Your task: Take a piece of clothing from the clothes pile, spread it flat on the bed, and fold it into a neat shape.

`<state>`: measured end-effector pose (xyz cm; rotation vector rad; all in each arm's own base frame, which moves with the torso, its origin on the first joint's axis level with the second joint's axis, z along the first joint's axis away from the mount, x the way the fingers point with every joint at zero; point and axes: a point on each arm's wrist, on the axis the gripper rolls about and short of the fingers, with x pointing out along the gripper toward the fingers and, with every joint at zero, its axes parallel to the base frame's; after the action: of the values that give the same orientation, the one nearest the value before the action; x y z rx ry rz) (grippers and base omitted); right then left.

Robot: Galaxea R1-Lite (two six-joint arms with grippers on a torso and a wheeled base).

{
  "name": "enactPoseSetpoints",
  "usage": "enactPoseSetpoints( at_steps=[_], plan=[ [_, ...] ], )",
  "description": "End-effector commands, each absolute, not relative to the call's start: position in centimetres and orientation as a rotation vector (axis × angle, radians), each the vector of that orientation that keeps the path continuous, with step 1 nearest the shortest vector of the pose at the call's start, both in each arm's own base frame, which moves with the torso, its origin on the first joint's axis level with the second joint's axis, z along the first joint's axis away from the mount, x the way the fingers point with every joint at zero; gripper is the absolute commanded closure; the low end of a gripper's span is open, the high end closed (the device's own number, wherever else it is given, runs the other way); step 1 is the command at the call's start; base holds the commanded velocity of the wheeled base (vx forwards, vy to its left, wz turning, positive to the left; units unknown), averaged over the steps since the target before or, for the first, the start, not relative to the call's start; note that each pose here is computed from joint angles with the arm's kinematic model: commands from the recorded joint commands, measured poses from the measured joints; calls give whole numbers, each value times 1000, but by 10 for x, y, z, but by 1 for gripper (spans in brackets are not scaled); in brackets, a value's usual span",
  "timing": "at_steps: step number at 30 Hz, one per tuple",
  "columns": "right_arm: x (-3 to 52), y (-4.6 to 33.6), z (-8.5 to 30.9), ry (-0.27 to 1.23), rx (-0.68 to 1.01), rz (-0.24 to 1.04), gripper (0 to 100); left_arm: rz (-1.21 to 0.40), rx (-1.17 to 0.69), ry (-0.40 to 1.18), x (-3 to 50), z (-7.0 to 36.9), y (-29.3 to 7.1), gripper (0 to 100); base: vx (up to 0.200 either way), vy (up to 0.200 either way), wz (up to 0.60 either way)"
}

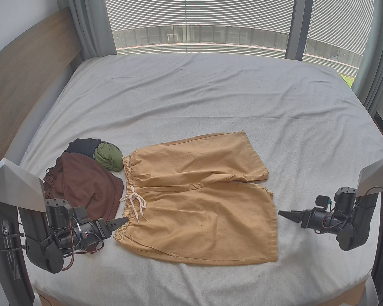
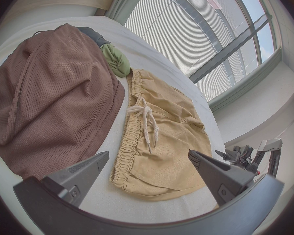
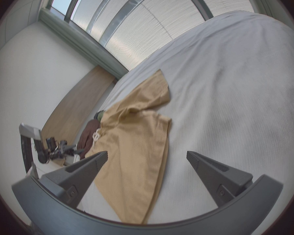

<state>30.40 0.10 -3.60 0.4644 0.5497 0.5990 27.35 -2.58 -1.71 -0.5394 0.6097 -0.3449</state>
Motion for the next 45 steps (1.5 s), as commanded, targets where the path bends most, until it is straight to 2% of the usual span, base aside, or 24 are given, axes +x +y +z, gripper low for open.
enactPoseSetpoints(
  at_steps=[1,10,23,45],
  plan=[
    [340,9,-25,454,508,582,0,-358,-532,575,276,-9,-28,0,0,0,0],
    [371,15,-48,460,628,558,0,-365,-530,579,275,-9,-30,0,0,0,0],
    [379,29,-63,482,684,522,0,-368,-533,589,275,-11,-31,0,0,0,0],
    [388,36,-68,475,725,516,0,-377,-534,601,275,-14,-34,0,0,0,0]
  ],
)
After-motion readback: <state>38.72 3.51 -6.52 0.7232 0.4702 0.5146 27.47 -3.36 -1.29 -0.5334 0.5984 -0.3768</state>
